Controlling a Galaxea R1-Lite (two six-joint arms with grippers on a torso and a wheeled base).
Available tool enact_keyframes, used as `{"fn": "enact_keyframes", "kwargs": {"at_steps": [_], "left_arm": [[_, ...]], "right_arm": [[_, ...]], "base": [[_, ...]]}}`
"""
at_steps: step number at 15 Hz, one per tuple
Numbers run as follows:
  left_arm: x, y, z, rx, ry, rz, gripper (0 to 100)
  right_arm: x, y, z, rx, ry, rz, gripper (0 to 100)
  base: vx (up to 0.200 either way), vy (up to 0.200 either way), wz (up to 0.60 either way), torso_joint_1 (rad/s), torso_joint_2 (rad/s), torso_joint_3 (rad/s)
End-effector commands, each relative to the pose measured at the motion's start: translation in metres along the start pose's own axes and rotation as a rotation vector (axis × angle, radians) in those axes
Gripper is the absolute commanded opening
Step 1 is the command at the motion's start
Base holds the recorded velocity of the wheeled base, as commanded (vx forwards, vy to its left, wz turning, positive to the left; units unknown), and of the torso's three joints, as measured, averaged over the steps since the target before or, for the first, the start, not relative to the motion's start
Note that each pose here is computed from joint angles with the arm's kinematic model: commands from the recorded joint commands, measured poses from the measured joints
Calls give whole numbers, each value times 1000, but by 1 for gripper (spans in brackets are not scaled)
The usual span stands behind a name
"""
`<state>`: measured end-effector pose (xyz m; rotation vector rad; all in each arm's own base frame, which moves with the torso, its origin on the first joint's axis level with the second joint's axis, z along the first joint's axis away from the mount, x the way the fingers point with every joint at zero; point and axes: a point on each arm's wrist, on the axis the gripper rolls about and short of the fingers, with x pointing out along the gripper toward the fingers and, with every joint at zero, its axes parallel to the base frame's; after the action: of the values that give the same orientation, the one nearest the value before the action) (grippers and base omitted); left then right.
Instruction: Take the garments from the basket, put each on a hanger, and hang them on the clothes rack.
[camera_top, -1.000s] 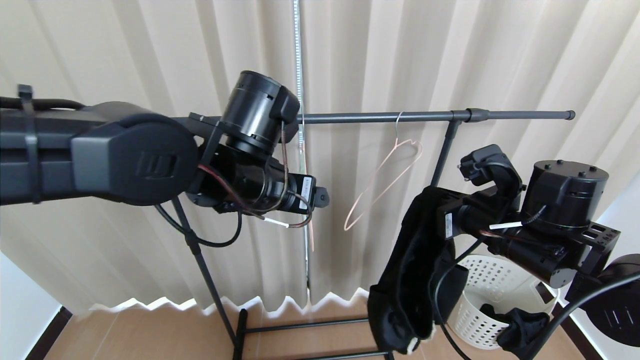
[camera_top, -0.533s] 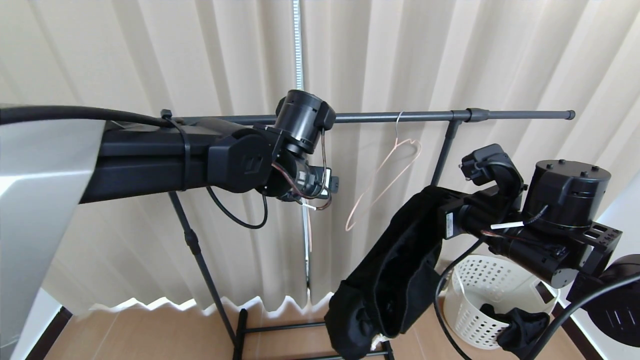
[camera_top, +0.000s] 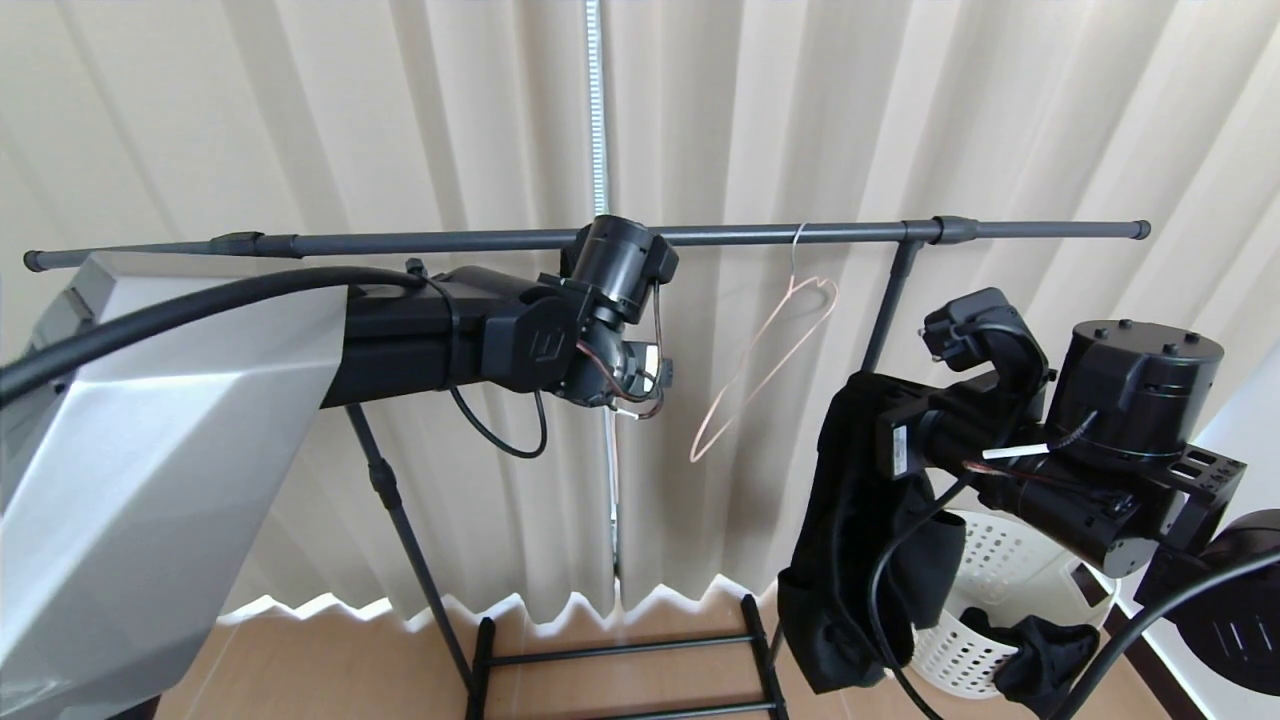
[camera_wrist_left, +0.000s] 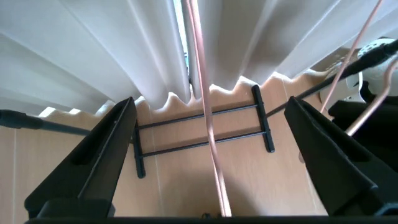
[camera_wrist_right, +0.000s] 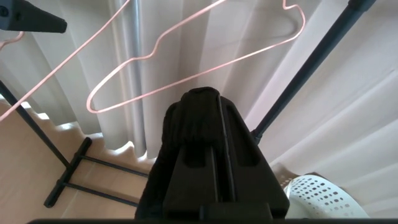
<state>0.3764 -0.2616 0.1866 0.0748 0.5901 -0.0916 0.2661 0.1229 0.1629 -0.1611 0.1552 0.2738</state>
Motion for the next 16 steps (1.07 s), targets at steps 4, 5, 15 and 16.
{"fn": "enact_keyframes", "kwargs": {"at_steps": [4, 5, 15, 16], "left_arm": [[28, 4, -7, -20, 25, 31, 100], [29, 4, -9, -28, 29, 33, 100], [36, 3, -24, -22, 82, 46, 0], [36, 4, -25, -25, 85, 49, 0]], "right_arm": [[1, 0, 0, -1, 2, 0, 0], [1, 0, 0, -1, 2, 0, 0], [-1, 0, -4, -3, 15, 1, 0], [-1, 0, -4, -3, 15, 1, 0]], "base": [[0, 0, 0, 0, 0, 0], [0, 0, 0, 0, 0, 0], [0, 0, 0, 0, 0, 0], [0, 0, 0, 0, 0, 0]]}}
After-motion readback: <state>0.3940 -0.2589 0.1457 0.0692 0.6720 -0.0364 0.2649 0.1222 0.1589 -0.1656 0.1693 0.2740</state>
